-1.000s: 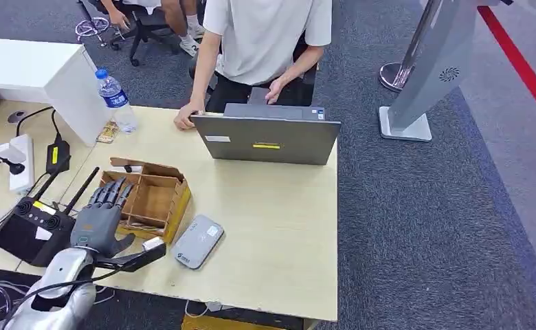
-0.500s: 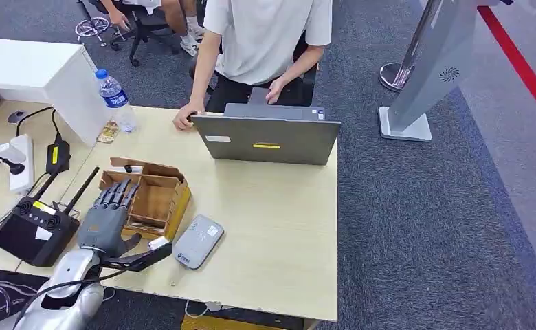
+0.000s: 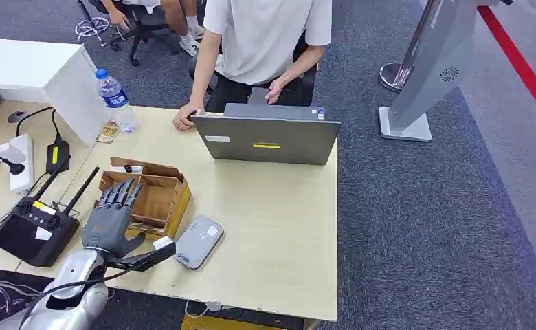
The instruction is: Pass the card to the sensor for recognition and then transmit it.
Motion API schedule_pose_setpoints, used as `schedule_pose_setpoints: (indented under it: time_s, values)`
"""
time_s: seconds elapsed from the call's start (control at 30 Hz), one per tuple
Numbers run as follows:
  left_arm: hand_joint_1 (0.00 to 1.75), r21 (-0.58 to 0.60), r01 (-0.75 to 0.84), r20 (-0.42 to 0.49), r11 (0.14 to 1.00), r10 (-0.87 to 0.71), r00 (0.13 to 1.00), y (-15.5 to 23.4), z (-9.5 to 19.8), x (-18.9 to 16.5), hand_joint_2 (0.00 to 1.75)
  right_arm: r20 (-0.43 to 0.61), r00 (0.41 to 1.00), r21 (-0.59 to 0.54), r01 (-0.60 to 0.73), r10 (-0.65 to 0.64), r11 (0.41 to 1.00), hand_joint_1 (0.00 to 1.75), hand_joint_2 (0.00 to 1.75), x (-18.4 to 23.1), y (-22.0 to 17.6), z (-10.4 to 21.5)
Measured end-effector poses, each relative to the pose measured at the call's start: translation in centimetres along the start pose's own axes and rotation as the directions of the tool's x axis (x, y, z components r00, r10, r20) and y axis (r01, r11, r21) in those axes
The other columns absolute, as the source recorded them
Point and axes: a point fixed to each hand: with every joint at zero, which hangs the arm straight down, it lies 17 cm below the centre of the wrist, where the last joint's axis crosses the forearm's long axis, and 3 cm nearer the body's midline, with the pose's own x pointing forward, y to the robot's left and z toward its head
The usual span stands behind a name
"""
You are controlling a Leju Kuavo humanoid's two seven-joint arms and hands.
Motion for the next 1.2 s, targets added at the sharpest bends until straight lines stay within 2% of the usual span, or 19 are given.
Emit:
schedule_pose_setpoints:
  time_s: [0.03,0.07,0.8,1.2]
  values:
    - [1.50,-0.001,-0.001,0.000,1.000,0.001,1.000,0.0,0.0,0.0,1.75,0.000,1.000,0.000,0.000,0.000,1.000,0.00,1.75,0.0,0.0,0.0]
    - [1.75,0.000,-0.002,0.000,1.000,0.002,1.000,0.0,0.0,0.1,1.75,0.001,1.000,0.000,0.000,0.000,1.000,0.00,1.75,0.0,0.0,0.0]
    - [1.75,0.036,-0.063,0.037,0.997,0.061,0.997,0.6,0.1,0.8,1.75,0.008,1.000,0.005,-0.017,0.017,1.000,0.00,1.75,0.3,0.0,0.0]
    - [1.75,0.150,-0.068,0.077,0.986,0.057,0.995,3.2,0.3,1.7,1.75,0.013,1.000,0.005,-0.028,0.028,1.000,0.00,1.75,0.5,0.0,0.0]
